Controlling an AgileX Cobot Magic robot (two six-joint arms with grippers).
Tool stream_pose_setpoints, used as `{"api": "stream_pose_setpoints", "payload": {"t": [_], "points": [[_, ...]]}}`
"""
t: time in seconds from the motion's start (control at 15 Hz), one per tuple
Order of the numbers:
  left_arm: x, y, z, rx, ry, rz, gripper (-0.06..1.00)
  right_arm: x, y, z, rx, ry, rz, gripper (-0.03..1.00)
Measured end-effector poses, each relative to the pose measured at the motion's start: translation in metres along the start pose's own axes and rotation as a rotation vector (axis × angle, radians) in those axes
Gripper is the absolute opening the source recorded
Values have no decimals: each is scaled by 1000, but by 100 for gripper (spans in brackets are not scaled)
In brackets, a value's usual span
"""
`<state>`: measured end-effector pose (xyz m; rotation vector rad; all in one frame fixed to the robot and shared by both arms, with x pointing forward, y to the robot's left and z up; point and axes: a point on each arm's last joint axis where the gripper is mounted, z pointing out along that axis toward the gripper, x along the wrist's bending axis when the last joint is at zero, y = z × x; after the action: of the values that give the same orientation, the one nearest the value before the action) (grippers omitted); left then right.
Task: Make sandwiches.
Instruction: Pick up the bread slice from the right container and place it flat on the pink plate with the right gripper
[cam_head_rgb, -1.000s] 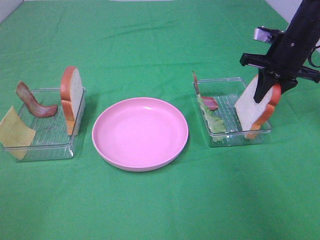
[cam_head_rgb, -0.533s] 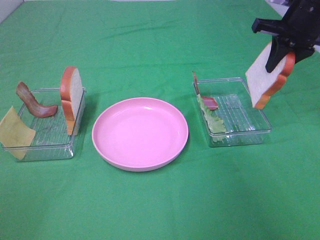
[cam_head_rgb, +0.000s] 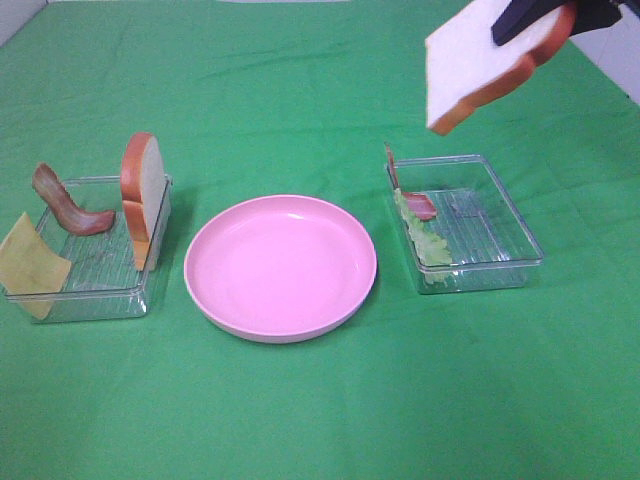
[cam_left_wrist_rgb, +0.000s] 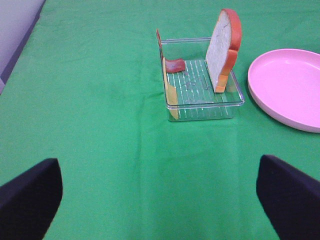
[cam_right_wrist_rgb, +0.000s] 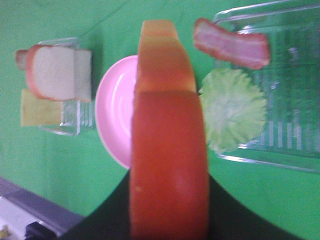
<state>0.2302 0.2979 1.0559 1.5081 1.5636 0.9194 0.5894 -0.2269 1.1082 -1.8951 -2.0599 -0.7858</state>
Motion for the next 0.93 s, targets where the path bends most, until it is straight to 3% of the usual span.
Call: {"api": "stream_pose_setpoints", "payload": {"t": [0.2, 0.4, 0.93], "points": [[0, 0, 0, 0, 0, 0, 99, 27, -18, 44, 115, 75, -48, 24], [0, 0, 0, 0, 0, 0, 99, 55, -19, 93, 152, 121, -83, 24], [0, 0, 0, 0, 0, 0, 99, 70, -10, 217, 276, 113, -84, 24]]}}
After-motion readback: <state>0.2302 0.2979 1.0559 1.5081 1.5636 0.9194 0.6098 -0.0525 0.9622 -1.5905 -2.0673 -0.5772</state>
